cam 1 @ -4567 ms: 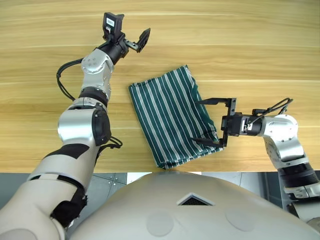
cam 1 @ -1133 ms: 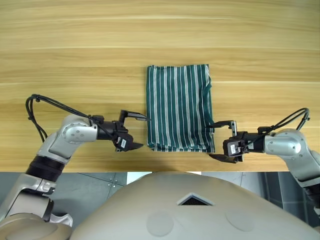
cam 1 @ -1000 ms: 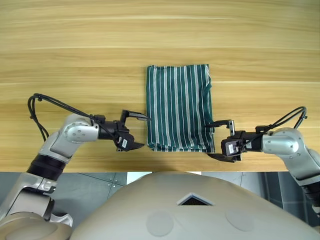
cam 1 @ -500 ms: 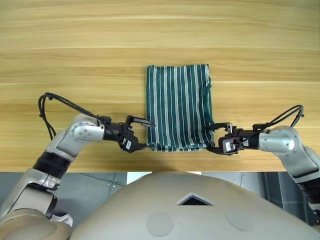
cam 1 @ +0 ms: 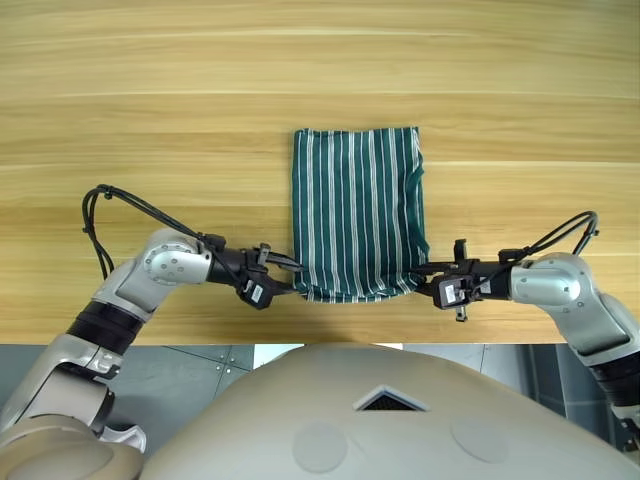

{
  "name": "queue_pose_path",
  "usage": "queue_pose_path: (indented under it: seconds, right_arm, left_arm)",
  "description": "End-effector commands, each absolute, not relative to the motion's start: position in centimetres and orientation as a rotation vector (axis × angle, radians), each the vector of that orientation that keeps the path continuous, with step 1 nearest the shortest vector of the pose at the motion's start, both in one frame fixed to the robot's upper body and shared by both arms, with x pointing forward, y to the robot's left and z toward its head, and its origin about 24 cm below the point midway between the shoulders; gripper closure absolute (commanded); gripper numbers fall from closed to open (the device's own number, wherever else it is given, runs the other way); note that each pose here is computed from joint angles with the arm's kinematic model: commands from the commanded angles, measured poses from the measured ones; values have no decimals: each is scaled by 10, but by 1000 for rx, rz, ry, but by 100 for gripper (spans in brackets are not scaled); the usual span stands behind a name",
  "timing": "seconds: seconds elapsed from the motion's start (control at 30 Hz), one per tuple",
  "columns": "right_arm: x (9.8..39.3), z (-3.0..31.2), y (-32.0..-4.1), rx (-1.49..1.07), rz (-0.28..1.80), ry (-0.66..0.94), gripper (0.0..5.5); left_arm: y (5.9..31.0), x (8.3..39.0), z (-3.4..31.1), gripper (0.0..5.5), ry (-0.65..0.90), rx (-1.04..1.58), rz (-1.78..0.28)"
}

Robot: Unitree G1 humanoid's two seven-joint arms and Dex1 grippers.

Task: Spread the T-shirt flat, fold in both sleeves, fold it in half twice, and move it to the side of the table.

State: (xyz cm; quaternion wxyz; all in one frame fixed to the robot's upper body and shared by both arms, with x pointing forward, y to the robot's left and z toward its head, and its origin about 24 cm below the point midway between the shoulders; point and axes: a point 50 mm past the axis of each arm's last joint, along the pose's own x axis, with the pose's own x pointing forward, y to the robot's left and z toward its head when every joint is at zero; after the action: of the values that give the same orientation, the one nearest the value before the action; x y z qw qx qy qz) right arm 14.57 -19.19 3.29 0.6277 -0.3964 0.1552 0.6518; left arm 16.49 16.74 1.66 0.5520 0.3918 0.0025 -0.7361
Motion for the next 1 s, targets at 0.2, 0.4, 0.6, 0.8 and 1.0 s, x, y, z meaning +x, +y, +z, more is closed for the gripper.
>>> queue_pose_path:
  seconds: [0.2, 0.4, 0.6, 0.8, 1.0]
  right_arm:
    - [152, 37, -188, -912, 1470, 318, 537]
    - [153, 39, -187, -900, 1467, 308, 537]
    - [152, 46, -197, -861, 1470, 311, 538]
    - [143, 63, -203, -770, 1523, 276, 538]
    - [132, 76, -208, -707, 1572, 251, 538]
  left_arm:
    - [170, 168, 22, 497, 5, 929, -1744]
    - [171, 169, 28, 532, -5, 886, -1739]
    - [177, 175, 43, 534, -25, 827, -1702]
    - [184, 170, 47, 534, -14, 794, -1720]
    - [194, 150, 45, 534, 37, 732, -1811]
